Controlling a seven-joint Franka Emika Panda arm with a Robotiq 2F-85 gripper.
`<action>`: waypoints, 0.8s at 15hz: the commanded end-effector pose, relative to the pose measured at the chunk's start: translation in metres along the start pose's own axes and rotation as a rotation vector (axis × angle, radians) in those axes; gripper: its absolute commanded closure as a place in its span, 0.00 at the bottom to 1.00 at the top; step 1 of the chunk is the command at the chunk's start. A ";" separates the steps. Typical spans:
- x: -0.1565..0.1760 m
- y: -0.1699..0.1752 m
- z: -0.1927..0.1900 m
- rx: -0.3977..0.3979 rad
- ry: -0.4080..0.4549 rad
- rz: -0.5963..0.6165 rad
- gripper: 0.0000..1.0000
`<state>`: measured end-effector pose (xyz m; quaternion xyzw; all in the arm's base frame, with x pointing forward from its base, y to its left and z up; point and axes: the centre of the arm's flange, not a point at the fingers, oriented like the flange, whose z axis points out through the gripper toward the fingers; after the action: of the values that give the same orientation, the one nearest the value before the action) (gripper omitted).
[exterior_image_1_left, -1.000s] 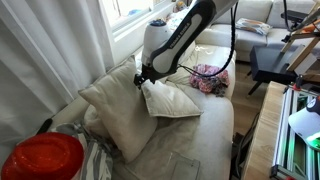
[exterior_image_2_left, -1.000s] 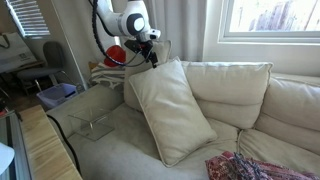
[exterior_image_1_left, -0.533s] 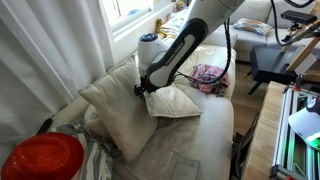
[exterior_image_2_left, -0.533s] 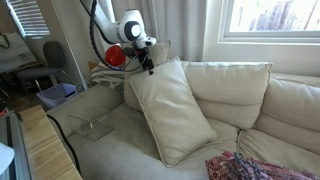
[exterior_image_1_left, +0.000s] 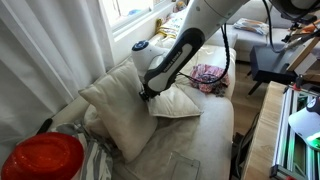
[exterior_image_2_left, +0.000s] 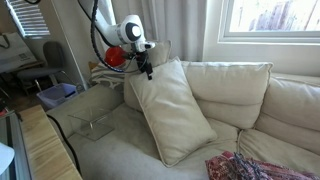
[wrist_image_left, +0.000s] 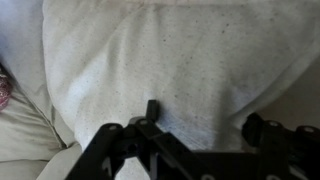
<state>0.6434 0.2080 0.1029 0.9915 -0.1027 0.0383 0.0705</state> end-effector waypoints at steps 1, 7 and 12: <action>0.007 0.001 0.017 -0.057 -0.036 0.016 0.54; 0.014 0.019 0.016 -0.066 -0.068 0.000 0.93; 0.025 0.061 -0.011 -0.046 -0.005 -0.139 0.95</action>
<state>0.6562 0.1871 0.1075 0.9929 -0.0796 0.0163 0.0874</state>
